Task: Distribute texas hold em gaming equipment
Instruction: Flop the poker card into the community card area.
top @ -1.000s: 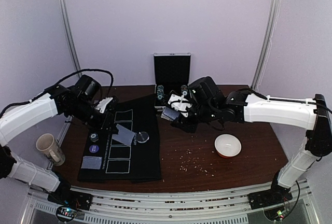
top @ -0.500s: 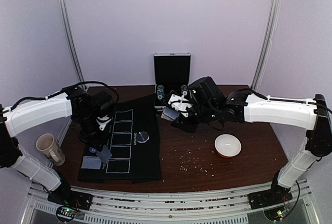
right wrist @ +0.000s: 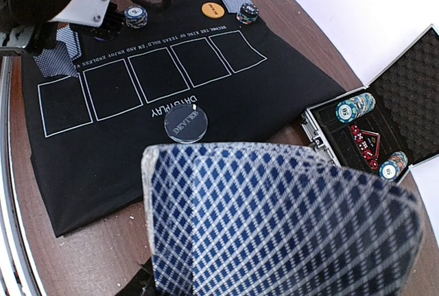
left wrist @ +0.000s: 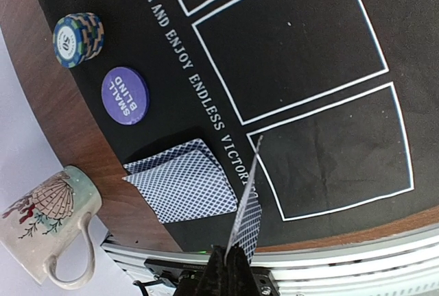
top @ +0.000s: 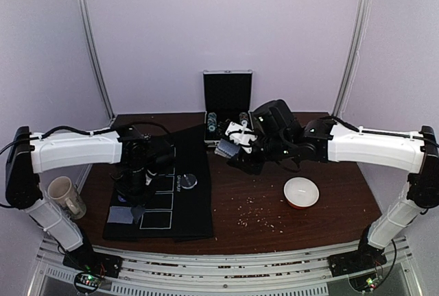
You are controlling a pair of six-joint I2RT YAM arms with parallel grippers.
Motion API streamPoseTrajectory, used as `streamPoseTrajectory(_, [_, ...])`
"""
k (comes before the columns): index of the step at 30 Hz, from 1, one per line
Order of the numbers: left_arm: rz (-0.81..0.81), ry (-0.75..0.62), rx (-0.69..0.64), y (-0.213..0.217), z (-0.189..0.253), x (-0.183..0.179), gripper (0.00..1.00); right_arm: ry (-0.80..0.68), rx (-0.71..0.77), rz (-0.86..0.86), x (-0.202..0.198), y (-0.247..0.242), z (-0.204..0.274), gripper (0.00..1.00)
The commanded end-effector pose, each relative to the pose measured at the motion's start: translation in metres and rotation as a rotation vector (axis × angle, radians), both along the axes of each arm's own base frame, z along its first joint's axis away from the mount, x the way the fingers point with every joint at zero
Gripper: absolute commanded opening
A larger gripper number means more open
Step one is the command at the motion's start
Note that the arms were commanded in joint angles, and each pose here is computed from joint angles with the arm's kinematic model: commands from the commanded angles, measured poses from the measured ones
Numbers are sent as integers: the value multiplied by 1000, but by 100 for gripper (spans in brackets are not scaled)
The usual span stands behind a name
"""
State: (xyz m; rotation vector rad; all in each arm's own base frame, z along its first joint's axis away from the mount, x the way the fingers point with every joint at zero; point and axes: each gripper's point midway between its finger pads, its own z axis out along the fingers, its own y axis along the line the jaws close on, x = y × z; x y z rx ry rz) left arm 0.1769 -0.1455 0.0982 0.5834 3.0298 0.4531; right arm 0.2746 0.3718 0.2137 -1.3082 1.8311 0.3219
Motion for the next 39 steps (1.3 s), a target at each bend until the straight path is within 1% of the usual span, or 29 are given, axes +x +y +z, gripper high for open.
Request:
streamPoseTrajectory(1, [-29,-32,77,-2,-3,3,0,2,24,-4,-2,-3,9,49])
streamPoseTrajectory(5, [-27,-45,87,-7,-5,7,0,3,22,-8,-1,-3,8,49])
streamPoseTrajectory(7, [-48,-54,53,-22,-6,9,0,3,22,-9,-1,-3,9,49])
streamPoseTrajectory(9, [-58,-38,-9,-37,-9,8,0,3,24,-10,-1,-3,9,49])
streamPoseTrajectory(12, [-64,6,-106,-54,-21,0,0,3,23,-12,-1,-4,9,49])
streamPoseTrajectory(14, [-63,37,-149,-60,-29,-6,0,2,21,-15,-1,-5,9,49])
streamPoseTrajectory(18, [-56,59,-163,-61,-40,-11,0,-2,16,-17,-2,-7,10,49])
streamPoseTrajectory(23, [-44,95,-257,-78,-51,-17,0,-3,13,-20,-2,-8,10,49])
streamPoseTrajectory(29, [-39,100,-295,-86,-60,-16,0,-3,11,-21,-2,-9,10,49])
streamPoseTrajectory(32, [-35,111,-314,-91,-66,-14,5,-2,11,-22,-2,-9,10,49])
streamPoseTrajectory(34, [-36,117,-322,-93,-70,-14,9,-1,11,-23,-2,-9,10,49])
streamPoseTrajectory(36, [-37,115,-335,-96,-70,-12,19,-3,9,-26,-2,-10,10,49])
streamPoseTrajectory(39, [-48,109,-388,-108,-63,-8,40,-2,5,-28,-2,-11,9,49])
